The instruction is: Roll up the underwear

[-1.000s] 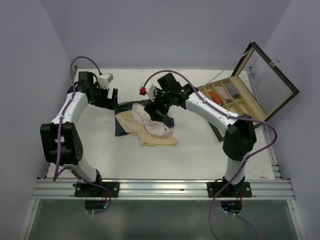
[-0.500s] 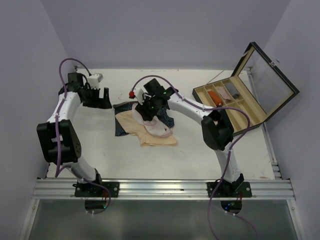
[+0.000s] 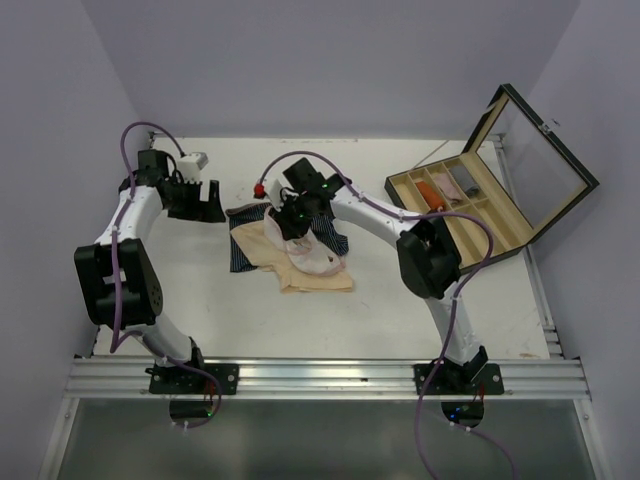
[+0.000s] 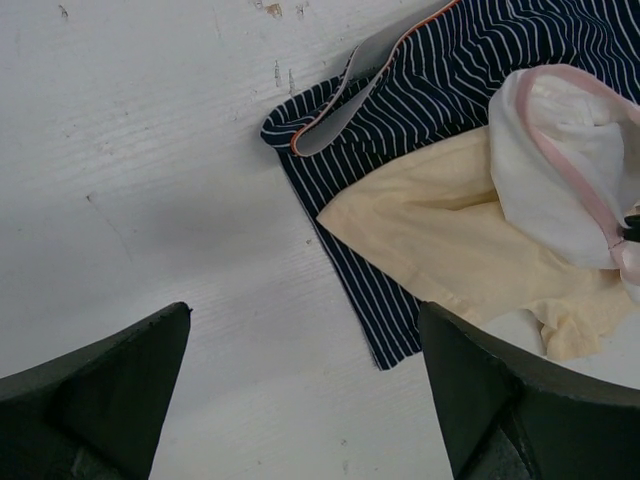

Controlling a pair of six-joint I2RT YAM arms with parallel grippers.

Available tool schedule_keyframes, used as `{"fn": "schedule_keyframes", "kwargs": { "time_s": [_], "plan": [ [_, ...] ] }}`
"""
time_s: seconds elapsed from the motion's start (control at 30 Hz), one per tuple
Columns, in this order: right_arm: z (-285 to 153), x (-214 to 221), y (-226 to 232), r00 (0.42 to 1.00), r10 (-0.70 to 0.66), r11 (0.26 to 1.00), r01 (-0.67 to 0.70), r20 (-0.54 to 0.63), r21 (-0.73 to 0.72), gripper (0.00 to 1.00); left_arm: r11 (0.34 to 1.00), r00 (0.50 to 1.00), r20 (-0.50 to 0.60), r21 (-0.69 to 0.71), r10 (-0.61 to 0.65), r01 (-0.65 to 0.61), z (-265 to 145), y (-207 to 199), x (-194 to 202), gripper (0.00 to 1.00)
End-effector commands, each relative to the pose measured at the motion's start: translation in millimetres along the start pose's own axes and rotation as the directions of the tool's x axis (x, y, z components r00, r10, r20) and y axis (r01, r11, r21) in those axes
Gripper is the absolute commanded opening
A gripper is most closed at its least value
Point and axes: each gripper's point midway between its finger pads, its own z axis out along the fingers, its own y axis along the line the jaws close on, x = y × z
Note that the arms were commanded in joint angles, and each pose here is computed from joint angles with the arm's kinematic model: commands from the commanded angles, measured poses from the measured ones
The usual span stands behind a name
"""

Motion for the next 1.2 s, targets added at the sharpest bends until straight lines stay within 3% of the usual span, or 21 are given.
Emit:
{"fn": "schedule_keyframes", "kwargs": {
  "time_s": [0.0,0.07,0.13,0.27,0.4,0.57,0.7,0.8,0.9,1.03,1.17],
  "plan": [
    [-7.1,-12.7,4.0,1.0,0.0,1.0,0.0,0.022,-0.007,0.07,0.998,0.997,0.05,0.027,0.056,-0.057,-11.1,-8.5,-9.6,1.0],
    [-16.7,-19.9,5.0,0.999,-0.009,1.0,0.009,0.036,0.002,0.0,0.995,0.995,0.066,0.053,0.075,-0.079,-13.3,-13.7,-12.9,1.0],
    [-32.9,-35.0,3.5,0.998,-0.022,1.0,0.021,0.067,0.019,0.0,0.99,0.991,0.083,0.084,0.104,-0.111,-15.7,-20.0,-14.9,1.0],
    [-107.9,-82.9,17.9,0.977,-0.067,0.997,0.06,0.201,0.04,0.0,0.96,0.975,0.168,0.214,0.146,-0.181,-25.1,-48.6,-22.4,0.99],
    [-177.0,-102.2,24.5,0.948,-0.089,0.994,0.063,0.304,0.093,0.0,0.931,0.971,0.207,0.314,0.124,-0.186,-17.6,-75.3,-22.5,0.83],
    [-237.4,-78.0,13.7,0.942,-0.085,0.979,0.018,0.325,0.203,0.0,0.888,0.979,0.191,0.435,0.071,-0.149,8.3,-120.0,-11.7,0.67],
    [-274.5,-61.5,1.3,0.935,-0.053,0.959,-0.051,0.352,0.28,0.0,0.847,0.98,0.172,0.501,0.103,-0.177,29.9,-160.0,1.1,0.61],
    [-288.4,-48.4,-3.4,0.939,-0.041,0.944,-0.075,0.341,0.32,0.0,0.827,0.983,0.143,0.534,0.115,-0.175,49.5,-186.8,6.8,0.59],
    [-295.4,-43.1,2.4,0.938,-0.038,0.943,-0.081,0.346,0.323,0.0,0.857,0.989,0.086,0.495,0.117,-0.145,82.2,-192.8,15.6,0.54],
    [-290.6,-35.4,3.9,0.942,-0.017,0.945,-0.095,0.335,0.314,0.0,0.93,0.998,-0.029,0.366,0.055,-0.04,131.6,-160.7,31.5,0.49],
    [-271.9,-20.9,1.2,0.957,0.008,0.952,-0.096,0.289,0.292,0.0,0.953,0.999,-0.041,0.302,-0.009,0.021,152.4,-130.3,15.9,0.48]
  ]
}}
